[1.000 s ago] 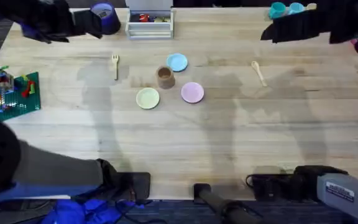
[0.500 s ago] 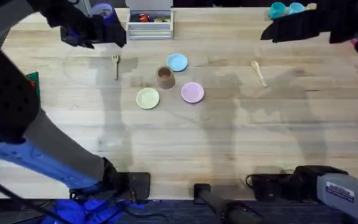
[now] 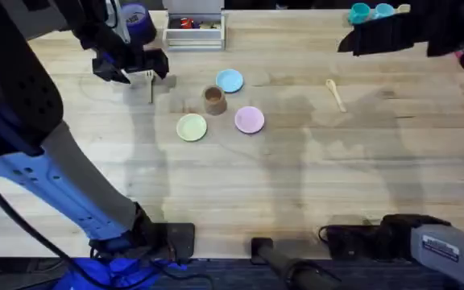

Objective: Pick up a utensil and set it on the pink plate, then put the other utensil in the container.

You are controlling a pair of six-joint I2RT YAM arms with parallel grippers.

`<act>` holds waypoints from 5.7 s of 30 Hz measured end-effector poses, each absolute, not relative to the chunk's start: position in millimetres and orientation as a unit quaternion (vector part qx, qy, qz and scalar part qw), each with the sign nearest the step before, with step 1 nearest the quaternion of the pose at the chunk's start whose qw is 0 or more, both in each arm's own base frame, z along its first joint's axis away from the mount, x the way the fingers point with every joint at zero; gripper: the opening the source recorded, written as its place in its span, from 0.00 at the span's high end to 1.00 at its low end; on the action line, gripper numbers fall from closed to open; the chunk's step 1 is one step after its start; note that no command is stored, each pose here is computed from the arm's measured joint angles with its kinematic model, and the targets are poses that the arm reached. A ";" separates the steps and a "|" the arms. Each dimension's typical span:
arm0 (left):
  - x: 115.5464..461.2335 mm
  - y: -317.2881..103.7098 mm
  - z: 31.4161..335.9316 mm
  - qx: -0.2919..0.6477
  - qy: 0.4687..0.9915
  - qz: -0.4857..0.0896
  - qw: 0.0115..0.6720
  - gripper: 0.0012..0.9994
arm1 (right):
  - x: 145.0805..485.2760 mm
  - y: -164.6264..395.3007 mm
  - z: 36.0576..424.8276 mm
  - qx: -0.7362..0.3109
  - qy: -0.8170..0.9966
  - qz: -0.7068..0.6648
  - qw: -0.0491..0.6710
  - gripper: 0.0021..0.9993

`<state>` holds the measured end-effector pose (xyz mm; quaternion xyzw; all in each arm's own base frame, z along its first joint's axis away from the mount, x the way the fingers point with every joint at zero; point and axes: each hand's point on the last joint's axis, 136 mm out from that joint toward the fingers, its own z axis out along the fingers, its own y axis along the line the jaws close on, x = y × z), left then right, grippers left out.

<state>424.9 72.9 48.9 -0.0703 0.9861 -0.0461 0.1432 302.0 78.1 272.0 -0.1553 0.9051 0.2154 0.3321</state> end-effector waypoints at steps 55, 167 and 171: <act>419.4 67.4 36.3 -0.068 0.988 -0.012 0.141 0.65 | 299.9 78.2 270.4 -0.154 0.907 0.216 0.327 0.00; 346.4 -188.5 194.8 0.105 0.884 -0.253 0.378 0.96 | 298.5 78.2 269.4 -0.153 0.908 0.217 0.323 0.00; 343.6 -196.9 185.3 0.094 0.891 -0.265 0.357 0.96 | 298.5 78.2 269.4 -0.153 0.908 0.217 0.323 0.00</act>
